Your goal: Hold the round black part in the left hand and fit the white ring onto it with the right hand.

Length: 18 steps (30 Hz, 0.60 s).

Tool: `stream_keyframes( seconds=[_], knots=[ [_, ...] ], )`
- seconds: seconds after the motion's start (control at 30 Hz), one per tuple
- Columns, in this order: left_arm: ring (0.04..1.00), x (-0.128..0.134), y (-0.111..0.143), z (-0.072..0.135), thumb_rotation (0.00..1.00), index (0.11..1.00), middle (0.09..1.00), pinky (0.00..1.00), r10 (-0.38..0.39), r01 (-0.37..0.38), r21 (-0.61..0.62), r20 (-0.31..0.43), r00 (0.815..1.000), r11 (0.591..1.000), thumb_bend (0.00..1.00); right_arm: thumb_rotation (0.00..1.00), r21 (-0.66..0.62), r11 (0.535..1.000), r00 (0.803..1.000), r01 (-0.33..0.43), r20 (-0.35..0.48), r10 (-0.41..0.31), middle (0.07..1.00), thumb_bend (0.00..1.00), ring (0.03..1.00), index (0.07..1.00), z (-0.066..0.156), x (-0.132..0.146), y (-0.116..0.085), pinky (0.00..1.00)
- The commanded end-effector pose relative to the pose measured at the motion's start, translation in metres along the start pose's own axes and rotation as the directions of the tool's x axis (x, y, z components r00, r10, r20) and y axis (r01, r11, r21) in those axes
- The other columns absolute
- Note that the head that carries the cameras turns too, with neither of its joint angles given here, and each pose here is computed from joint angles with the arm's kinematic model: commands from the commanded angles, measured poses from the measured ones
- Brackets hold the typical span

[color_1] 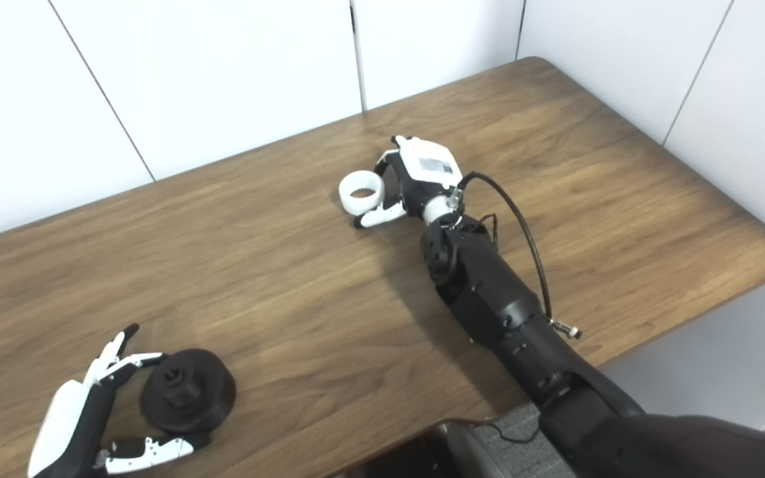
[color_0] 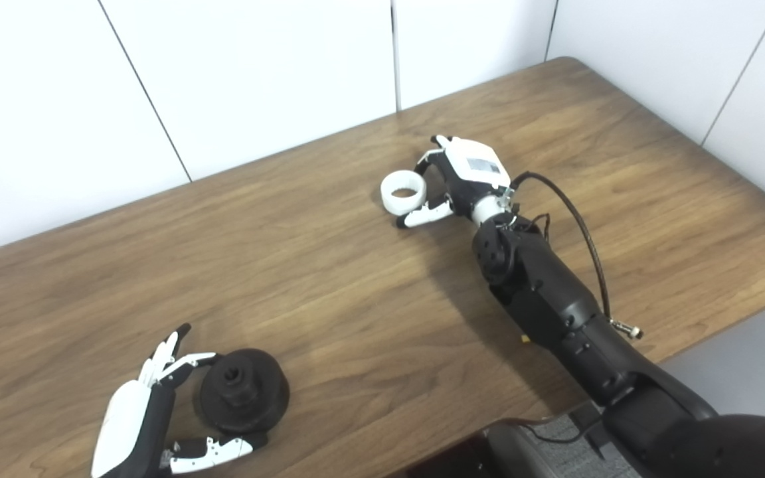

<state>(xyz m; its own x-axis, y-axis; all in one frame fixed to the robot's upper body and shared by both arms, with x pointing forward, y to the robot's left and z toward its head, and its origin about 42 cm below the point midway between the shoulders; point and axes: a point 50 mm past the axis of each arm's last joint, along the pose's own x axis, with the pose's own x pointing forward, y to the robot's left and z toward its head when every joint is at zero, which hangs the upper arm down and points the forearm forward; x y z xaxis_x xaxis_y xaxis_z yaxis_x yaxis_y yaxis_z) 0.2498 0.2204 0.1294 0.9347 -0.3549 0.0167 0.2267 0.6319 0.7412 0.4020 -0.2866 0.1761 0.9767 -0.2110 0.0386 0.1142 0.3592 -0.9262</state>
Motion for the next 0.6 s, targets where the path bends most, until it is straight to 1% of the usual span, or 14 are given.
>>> stream_keyframes(
  seconds=[0.0,0.13,0.23,0.43,0.57],
  knots=[
    [1.000,0.004,0.009,0.010,0.28,0.604,1.000,1.00,0.036,-0.037,0.026,0.047,0.998,0.999,0.88,0.36,0.008,0.998,0.997,0.067,0.036,-0.067,0.942,0.79,0.976,0.647,0.008,0.007,-0.013,0.99],
    [1.000,0.005,0.008,0.011,0.28,0.601,1.000,1.00,0.039,-0.040,0.023,0.050,0.998,0.999,0.88,0.37,0.008,0.998,0.997,0.067,0.036,-0.067,0.941,0.80,0.970,0.662,0.009,0.007,-0.012,0.98],
    [1.000,0.005,0.008,0.011,0.28,0.601,1.000,1.00,0.040,-0.041,0.026,0.050,0.998,0.999,0.88,0.38,0.022,0.998,0.997,0.064,0.036,-0.064,0.941,0.80,0.970,0.666,0.010,0.007,-0.009,0.98],
    [1.000,0.005,0.008,0.012,0.27,0.604,1.000,1.00,0.041,-0.042,0.023,0.046,0.998,0.999,0.87,0.38,0.032,0.998,0.998,0.058,0.026,-0.059,0.929,0.81,0.966,0.668,0.013,0.006,0.000,0.97],
    [1.000,0.005,0.009,0.012,0.28,0.605,1.000,1.00,0.044,-0.045,0.024,0.044,0.998,0.999,0.88,0.38,0.034,0.998,0.998,0.055,0.022,-0.056,0.928,0.81,0.964,0.679,0.015,0.006,0.002,0.96]
  ],
)
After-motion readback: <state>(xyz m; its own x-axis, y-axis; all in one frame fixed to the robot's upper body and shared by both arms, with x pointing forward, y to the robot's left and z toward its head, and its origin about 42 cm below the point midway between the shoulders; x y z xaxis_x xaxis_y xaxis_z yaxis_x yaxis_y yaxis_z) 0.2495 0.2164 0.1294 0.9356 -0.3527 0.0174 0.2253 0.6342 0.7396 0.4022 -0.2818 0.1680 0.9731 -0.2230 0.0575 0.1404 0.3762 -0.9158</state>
